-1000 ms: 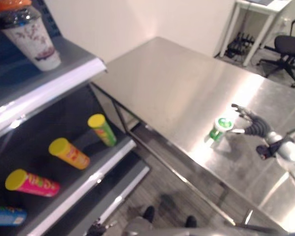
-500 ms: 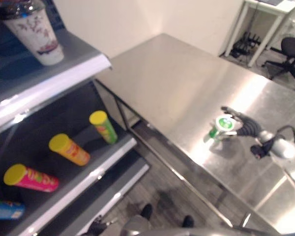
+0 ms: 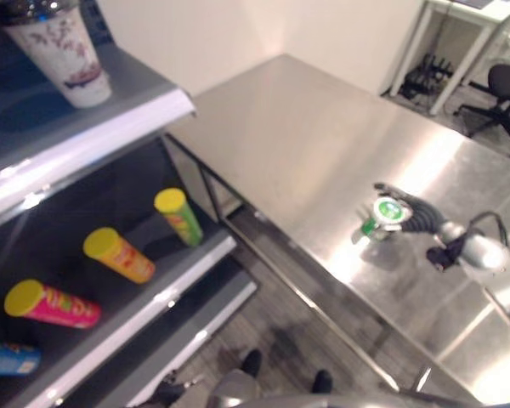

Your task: Put the goods on the table back onto the shelves and tidy them up.

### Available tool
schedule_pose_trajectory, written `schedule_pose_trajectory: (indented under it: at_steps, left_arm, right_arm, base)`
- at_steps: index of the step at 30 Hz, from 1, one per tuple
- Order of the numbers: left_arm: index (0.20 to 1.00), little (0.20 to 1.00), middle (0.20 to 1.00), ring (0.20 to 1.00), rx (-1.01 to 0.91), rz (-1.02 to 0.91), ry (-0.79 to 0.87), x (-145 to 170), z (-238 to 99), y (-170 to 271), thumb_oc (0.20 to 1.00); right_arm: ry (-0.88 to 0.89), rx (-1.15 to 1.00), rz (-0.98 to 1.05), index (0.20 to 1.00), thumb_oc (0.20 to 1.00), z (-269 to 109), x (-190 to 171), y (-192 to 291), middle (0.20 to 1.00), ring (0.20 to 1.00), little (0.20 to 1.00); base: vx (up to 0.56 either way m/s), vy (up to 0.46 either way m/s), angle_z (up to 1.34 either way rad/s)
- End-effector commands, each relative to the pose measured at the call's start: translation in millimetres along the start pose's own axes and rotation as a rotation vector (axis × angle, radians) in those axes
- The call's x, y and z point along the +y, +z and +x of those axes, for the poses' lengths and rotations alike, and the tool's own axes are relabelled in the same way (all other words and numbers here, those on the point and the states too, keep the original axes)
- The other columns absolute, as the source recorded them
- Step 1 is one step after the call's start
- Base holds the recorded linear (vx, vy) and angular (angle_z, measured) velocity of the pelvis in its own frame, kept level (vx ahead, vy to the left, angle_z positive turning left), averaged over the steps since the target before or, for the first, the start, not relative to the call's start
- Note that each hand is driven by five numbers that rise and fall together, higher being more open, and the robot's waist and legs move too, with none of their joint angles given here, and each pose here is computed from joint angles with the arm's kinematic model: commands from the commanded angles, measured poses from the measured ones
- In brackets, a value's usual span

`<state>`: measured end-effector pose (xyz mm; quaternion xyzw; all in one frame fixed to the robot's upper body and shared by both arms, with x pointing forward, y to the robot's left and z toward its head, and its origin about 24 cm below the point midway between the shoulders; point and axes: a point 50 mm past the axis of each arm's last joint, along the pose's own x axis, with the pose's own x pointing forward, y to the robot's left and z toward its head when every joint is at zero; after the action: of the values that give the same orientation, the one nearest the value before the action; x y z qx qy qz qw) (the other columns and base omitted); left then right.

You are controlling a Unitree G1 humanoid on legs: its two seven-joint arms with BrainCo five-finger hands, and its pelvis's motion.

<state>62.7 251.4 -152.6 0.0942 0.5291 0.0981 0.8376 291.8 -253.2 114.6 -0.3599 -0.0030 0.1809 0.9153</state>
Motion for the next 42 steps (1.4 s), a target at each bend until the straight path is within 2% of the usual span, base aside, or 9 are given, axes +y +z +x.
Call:
schedule_pose_trajectory:
  at_steps: [1,10,17,21,25,27,32,37,42]
  left_arm:
    - [1.000,1.000,1.000,1.000,-0.044,0.059,0.037,14.3,5.0,16.8,1.000]
    - [1.000,1.000,1.000,1.000,-0.048,0.050,0.039,13.7,5.5,19.0,1.000]
    - [1.000,1.000,1.000,1.000,-0.053,0.028,0.060,18.9,5.6,20.6,1.000]
    - [1.000,1.000,1.000,1.000,-0.113,-0.005,0.100,29.8,7.0,38.0,1.000]
    - [1.000,1.000,1.000,1.000,-0.159,-0.001,0.111,34.7,7.6,50.7,1.000]
    - [1.000,1.000,1.000,1.000,-0.189,-0.026,0.117,35.2,8.6,60.6,1.000]
    - [1.000,1.000,1.000,1.000,-0.174,-0.046,0.091,26.4,8.7,56.9,1.000]
    - [1.000,1.000,1.000,1.000,-0.069,-0.039,0.093,24.5,6.4,28.2,1.000]
    - [1.000,1.000,1.000,1.000,-0.035,-0.035,0.103,24.7,6.0,20.4,1.000]
  right_arm:
    - [0.010,-0.102,-0.062,0.200,0.200,13.5,-7.6,25.1,0.200,0.200,0.200]
    - [0.003,-0.091,-0.064,0.200,0.200,13.2,-6.9,23.2,0.200,0.200,0.200]
    - [-0.120,-0.159,-0.109,0.200,0.200,4.2,-31.6,40.3,0.200,0.200,0.200]
    - [-0.288,-0.362,-0.207,0.200,0.200,-19.1,-59.7,87.8,0.200,0.200,0.200]
    - [-0.353,-0.447,-0.256,0.200,0.200,-27.6,-69.8,108.4,0.200,0.200,0.200]
    - [-0.407,-0.601,-0.281,0.200,0.200,-35.8,-76.1,140.8,0.200,0.200,0.200]
    - [-0.420,-0.749,-0.331,0.200,0.200,-47.1,-77.9,174.2,0.200,0.200,0.200]
    - [-0.405,-0.820,-0.363,0.200,0.200,-54.1,-75.0,191.9,0.200,0.200,0.200]
    - [-0.387,-0.846,-0.395,0.200,0.200,-53.4,-75.4,201.8,0.200,0.200,0.200]
  base:
    - [0.00,0.000,0.00]
    - [0.00,0.000,0.00]
    - [-0.01,-0.003,0.00]
    - [-0.08,-0.073,-0.01]
    - [-0.12,-0.122,0.59]
    - [-0.16,-0.326,0.44]
    - [-0.19,-0.264,0.87]
    - [-0.25,-0.080,1.08]
    - [-0.10,0.046,0.67]
